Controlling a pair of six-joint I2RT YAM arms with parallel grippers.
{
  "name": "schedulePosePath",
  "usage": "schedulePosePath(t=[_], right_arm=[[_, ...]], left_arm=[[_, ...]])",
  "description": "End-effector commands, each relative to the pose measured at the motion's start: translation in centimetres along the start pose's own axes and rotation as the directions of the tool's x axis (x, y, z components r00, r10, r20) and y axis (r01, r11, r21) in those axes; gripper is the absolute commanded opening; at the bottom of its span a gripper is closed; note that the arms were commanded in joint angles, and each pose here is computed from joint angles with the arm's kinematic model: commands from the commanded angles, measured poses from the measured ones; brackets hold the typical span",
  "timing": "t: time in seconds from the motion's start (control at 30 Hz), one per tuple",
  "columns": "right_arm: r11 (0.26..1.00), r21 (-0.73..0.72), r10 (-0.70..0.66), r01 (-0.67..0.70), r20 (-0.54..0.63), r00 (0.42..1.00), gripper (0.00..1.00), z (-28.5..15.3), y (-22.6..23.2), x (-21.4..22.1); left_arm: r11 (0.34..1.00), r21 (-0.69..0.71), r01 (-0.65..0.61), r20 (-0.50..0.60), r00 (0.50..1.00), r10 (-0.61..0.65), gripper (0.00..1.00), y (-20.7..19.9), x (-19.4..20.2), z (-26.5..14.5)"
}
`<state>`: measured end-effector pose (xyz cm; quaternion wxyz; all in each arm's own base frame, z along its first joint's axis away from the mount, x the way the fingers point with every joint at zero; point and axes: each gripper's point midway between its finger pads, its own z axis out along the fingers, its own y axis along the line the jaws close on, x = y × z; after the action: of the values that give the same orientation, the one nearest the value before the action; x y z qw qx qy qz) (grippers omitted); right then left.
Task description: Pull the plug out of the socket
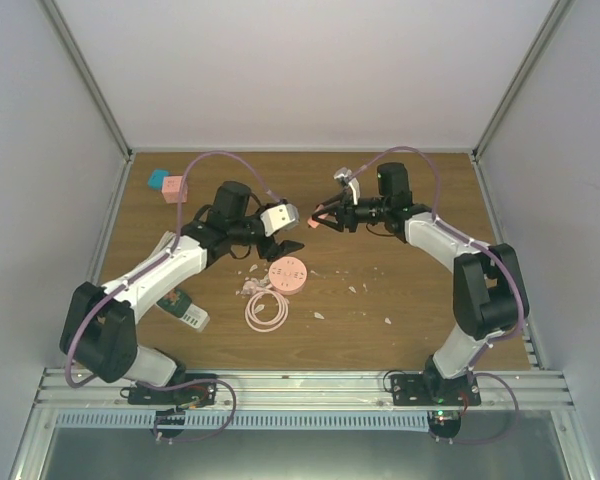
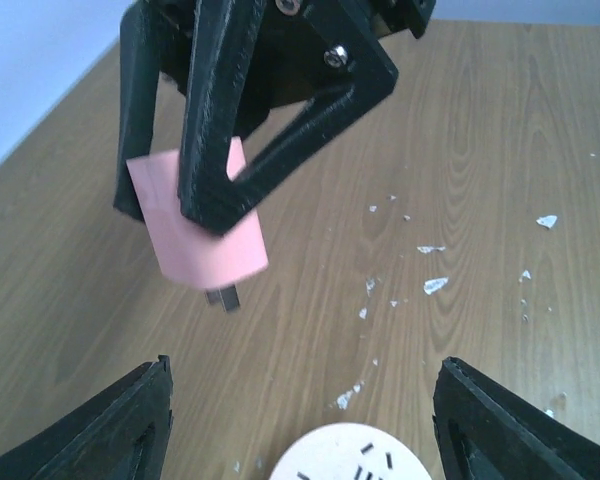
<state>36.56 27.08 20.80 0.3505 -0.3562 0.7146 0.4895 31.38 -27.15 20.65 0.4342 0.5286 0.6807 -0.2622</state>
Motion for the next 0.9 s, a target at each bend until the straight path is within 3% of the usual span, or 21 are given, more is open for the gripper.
schedulePosePath(t=[0.0, 0.37, 0.63, 0.87], right_arm=[[0.997, -0.062, 0.05, -0.046, 0.057, 0.997, 0.27, -0.5, 1.1, -1.3], [0.988, -0.097, 0.126, -0.119, 0.072, 0.989, 0.29, -0.6, 1.2, -0.9], [0.981, -0.123, 0.159, -0.149, 0.069, 0.985, 0.3, -0.4, 1.2, -0.6], [0.974, -0.119, 0.203, -0.194, 0.069, 0.977, 0.32, -0.1, 0.7, 0.0]], left_arm=[[0.993, -0.065, -0.095, 0.057, 0.993, 0.099, 0.71, 1.1, -2.9, 1.6], [0.973, -0.195, -0.123, 0.045, 0.99, 0.134, 0.53, 2.7, -4.5, 4.1], [0.956, -0.265, -0.126, 0.059, 0.987, 0.147, 0.45, 4.0, -5.3, 4.2], [0.953, -0.281, -0.114, 0.068, 0.988, 0.138, 0.49, 4.2, -5.9, 4.8]])
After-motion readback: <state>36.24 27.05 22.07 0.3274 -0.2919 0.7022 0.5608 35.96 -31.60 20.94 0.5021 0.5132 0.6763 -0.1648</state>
